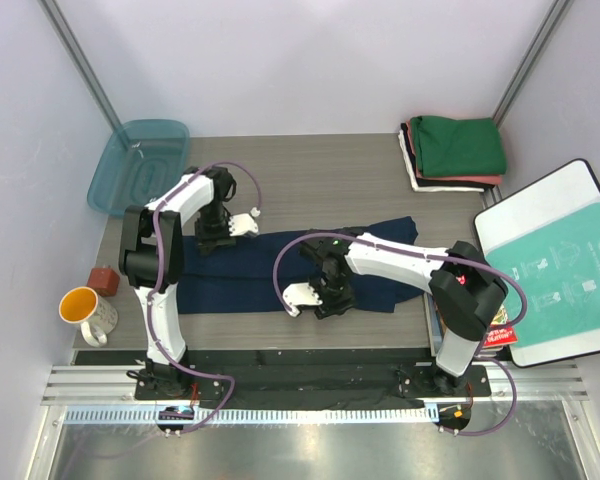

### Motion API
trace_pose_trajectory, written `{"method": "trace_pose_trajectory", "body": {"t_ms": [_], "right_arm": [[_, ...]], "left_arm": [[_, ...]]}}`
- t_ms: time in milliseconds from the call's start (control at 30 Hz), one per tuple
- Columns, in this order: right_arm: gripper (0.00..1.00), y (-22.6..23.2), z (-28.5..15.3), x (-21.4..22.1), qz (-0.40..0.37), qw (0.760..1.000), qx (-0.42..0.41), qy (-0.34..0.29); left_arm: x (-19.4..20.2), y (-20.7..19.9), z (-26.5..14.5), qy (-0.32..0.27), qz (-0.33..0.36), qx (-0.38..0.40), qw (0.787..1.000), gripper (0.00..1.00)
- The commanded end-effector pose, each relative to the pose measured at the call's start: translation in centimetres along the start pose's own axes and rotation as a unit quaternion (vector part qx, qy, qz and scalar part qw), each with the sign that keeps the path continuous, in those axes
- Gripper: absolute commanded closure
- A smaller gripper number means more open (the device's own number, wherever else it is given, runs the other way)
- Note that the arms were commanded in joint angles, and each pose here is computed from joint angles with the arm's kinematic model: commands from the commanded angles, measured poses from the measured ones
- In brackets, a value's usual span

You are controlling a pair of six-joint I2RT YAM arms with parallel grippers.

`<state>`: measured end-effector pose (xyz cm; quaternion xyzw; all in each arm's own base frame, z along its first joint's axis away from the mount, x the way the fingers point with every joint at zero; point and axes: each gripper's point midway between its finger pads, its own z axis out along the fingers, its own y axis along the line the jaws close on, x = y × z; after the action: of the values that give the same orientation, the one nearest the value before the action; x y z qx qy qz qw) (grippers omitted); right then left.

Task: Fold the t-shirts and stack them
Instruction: Fold the tshirt

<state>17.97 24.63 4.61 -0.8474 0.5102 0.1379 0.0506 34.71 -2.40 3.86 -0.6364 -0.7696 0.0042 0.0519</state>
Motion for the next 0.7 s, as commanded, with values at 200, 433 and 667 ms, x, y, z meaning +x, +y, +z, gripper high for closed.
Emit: {"method": "trace_pose_trajectory", "body": {"t_ms": [200, 433, 667], "right_arm": [[0.52, -1.6, 0.5, 1.0, 0.005, 0.999, 0.032, 0.021], [0.54, -1.8, -0.3, 1.5, 0.006, 0.999, 0.040, 0.030], [0.57, -1.8, -0.7, 2.8, 0.012, 0.998, 0.042, 0.044]], "left_arm": [[0.1, -0.3, 0.6, -0.002, 0.005, 0.005, 1.000, 0.58], [0.1, -0.3, 0.7, -0.004, 0.004, 0.005, 1.000, 0.58], [0.0, -0.2, 0.6, -0.004, 0.004, 0.006, 1.000, 0.58]]}}
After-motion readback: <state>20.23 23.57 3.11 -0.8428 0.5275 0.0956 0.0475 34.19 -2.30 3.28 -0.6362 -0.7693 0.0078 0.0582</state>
